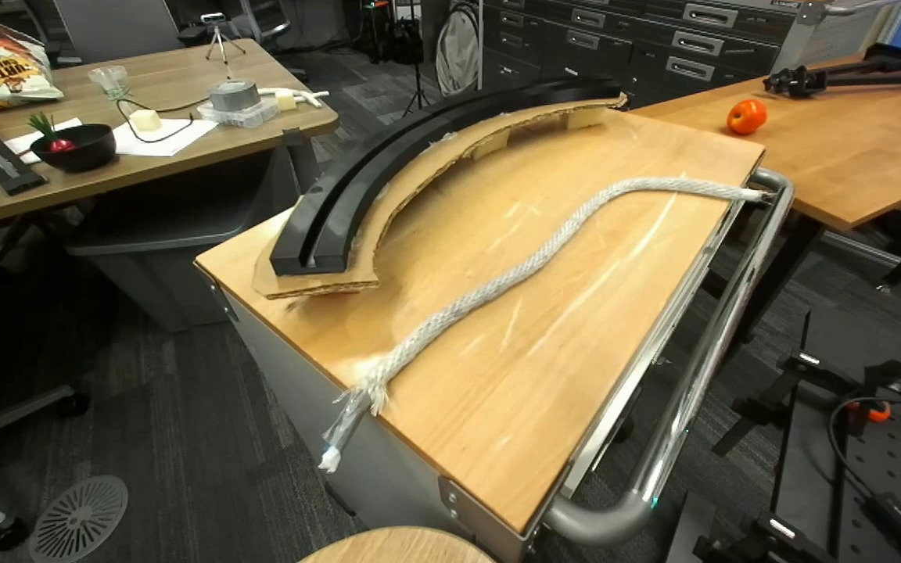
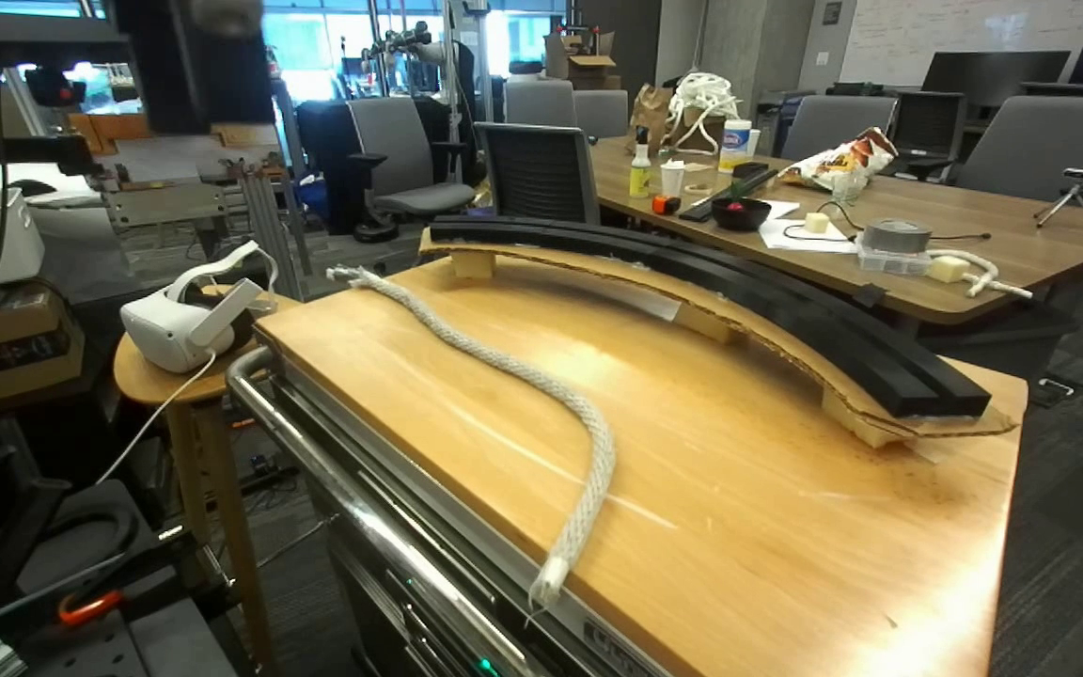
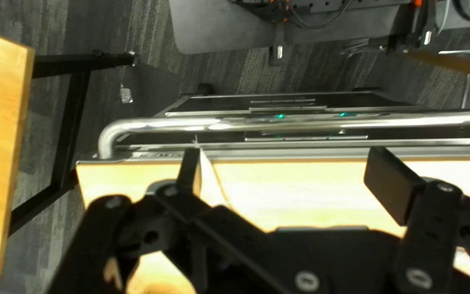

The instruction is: Place the rope along the middle of the black board

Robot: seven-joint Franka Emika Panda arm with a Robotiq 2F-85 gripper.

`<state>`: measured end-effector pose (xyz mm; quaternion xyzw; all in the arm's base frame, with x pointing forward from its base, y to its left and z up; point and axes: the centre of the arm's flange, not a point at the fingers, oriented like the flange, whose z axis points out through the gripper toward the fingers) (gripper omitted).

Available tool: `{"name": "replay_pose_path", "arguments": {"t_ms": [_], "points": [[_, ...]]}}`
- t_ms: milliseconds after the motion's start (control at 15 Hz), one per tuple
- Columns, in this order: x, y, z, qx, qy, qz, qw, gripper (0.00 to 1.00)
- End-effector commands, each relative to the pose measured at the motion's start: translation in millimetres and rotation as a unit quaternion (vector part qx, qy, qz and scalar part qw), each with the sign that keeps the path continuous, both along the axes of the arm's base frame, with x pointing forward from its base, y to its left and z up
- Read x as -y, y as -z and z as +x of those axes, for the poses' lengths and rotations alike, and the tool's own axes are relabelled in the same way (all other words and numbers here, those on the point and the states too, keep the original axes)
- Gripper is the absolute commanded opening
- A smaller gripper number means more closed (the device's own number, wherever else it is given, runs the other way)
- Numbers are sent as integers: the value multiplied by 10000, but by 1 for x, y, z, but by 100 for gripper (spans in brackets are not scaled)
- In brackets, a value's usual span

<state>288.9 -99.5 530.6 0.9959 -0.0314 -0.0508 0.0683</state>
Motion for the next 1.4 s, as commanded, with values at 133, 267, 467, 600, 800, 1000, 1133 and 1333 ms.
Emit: {"name": "replay_pose_path", "arguments": {"t_ms": [133, 267, 467, 600, 800, 1000, 1133, 1333], "points": [[13, -26, 22, 170, 289, -130, 9994, 100], [21, -25, 40, 55, 398, -141, 9991, 100], [24, -19, 51, -64, 436, -147, 9989, 100], [19, -19, 46, 389, -207, -257, 9987, 100], [19, -35, 74, 668, -802, -395, 9938, 100], [14, -54, 135, 1322, -1337, -297, 9817, 100], [11, -43, 172, 1483, -1859, -114, 9712, 100], [10, -3, 209, 1483, -2570, 236, 9547, 100]]}}
